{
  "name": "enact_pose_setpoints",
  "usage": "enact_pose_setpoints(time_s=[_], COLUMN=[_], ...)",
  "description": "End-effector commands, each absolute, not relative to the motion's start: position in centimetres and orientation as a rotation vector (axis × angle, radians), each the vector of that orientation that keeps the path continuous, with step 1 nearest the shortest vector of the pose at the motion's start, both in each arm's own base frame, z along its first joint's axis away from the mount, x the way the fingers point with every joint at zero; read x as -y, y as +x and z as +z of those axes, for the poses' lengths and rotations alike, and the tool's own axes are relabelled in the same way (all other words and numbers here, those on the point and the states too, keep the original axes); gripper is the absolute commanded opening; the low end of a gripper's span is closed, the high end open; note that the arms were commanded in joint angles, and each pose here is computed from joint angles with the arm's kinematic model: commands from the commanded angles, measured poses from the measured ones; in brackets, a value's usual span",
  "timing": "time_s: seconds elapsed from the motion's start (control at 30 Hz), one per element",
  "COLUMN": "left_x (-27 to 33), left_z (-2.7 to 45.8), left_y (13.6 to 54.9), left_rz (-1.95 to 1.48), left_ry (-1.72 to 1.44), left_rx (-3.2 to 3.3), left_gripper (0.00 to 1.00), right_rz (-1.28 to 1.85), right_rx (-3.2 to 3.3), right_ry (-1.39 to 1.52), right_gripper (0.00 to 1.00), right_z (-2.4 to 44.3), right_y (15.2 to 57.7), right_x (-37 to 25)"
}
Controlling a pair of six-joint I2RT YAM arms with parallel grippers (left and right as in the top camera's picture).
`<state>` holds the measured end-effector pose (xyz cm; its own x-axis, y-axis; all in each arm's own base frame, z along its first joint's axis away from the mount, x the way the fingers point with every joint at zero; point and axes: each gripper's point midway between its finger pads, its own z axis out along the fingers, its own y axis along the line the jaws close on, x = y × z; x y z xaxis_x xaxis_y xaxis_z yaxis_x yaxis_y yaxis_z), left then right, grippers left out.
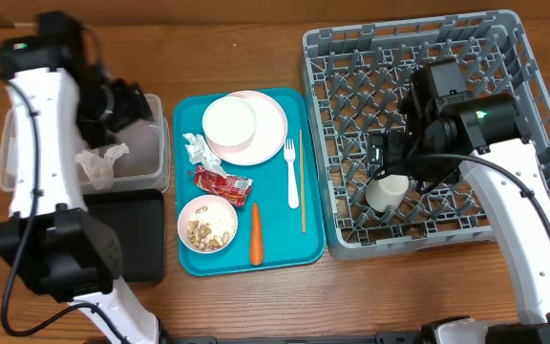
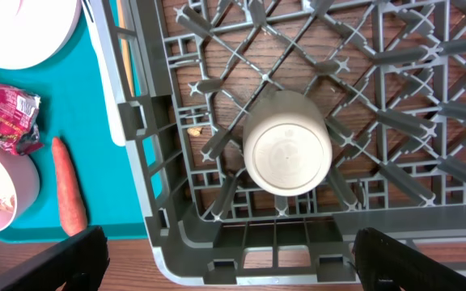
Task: Sort waste into correct bins and load items into the dishwasher
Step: 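Grasp another crumpled tissue near the white plate with the left gripper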
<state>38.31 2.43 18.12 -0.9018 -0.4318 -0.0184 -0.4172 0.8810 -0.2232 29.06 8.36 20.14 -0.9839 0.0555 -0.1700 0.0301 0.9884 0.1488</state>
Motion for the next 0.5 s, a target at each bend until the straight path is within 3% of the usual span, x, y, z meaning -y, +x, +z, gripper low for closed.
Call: enact_pose_setpoints(time_s=[0.0,0.3,0.47], left_x=[0.8,7.8,9.9], left_z=[17.6,17.4,16.9], left_y=[37.3,37.0,36.8], left_rz=[-0.348,-0.283,-0.109], left_ry=[-0.476,-0.157,-0.147], left_rx=[-3.071,-3.103,-3.094], left_gripper=[0.04,0.04,0.04], right_rz=[0.234,0.234,0.235], right_rx=[-2.925,-2.924,-2.924], right_ry=[0.047,0.048,0.047], right_gripper=[1.0,1.0,1.0], right_z=[21.1,21.1,21.1], right_y=[29.3,29.3,29.3], right_x=[-8.6,-8.6,-8.6])
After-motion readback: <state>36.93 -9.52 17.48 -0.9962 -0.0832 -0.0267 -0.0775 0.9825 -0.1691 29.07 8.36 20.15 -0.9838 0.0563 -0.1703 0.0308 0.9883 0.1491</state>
